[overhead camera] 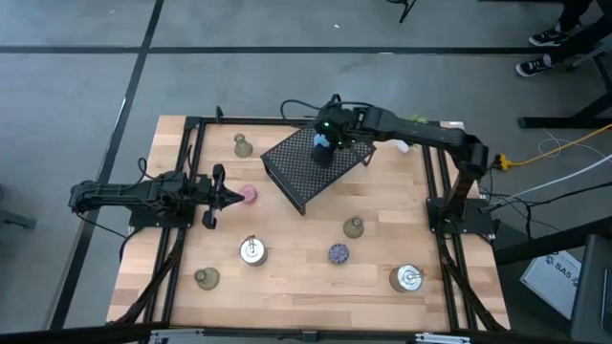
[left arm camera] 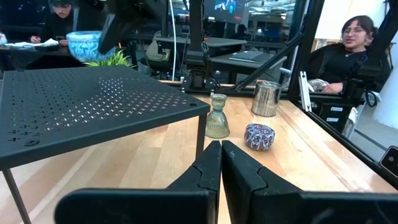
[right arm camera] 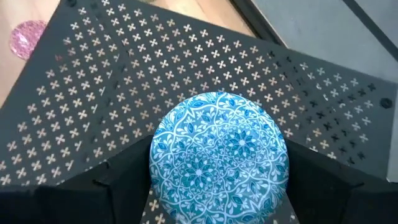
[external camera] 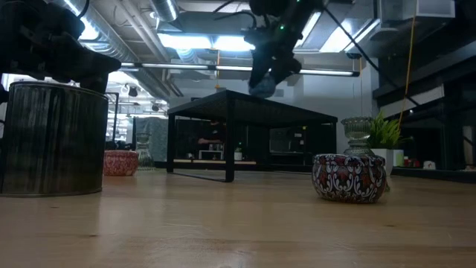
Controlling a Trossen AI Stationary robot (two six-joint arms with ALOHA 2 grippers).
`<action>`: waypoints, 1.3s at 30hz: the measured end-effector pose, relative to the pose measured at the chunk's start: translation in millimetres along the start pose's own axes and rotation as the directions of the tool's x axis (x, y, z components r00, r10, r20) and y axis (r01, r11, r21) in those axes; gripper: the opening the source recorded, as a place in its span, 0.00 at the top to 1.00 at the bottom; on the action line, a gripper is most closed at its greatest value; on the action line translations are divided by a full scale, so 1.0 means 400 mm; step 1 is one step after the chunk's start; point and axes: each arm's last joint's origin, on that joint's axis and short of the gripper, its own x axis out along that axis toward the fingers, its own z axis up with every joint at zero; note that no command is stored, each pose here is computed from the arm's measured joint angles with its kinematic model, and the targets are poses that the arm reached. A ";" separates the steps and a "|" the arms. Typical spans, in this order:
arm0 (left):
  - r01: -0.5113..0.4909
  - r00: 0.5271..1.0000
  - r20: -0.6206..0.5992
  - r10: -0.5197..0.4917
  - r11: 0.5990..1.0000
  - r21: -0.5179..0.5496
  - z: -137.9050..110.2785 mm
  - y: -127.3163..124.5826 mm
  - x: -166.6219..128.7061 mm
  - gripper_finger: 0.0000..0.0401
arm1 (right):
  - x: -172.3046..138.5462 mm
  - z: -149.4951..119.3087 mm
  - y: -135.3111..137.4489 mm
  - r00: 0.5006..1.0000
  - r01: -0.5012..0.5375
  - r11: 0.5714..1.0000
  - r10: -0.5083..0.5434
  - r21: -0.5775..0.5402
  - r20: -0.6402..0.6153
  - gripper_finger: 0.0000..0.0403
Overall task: Pick & Place candle stick holders
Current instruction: Put the light blue small scented candle on the shelf
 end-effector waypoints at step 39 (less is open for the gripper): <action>0.000 1.000 0.000 0.000 1.000 0.000 0.000 0.000 0.000 0.98 | 0.108 -0.010 0.010 0.996 0.032 0.999 -0.032 0.000 -0.087 0.23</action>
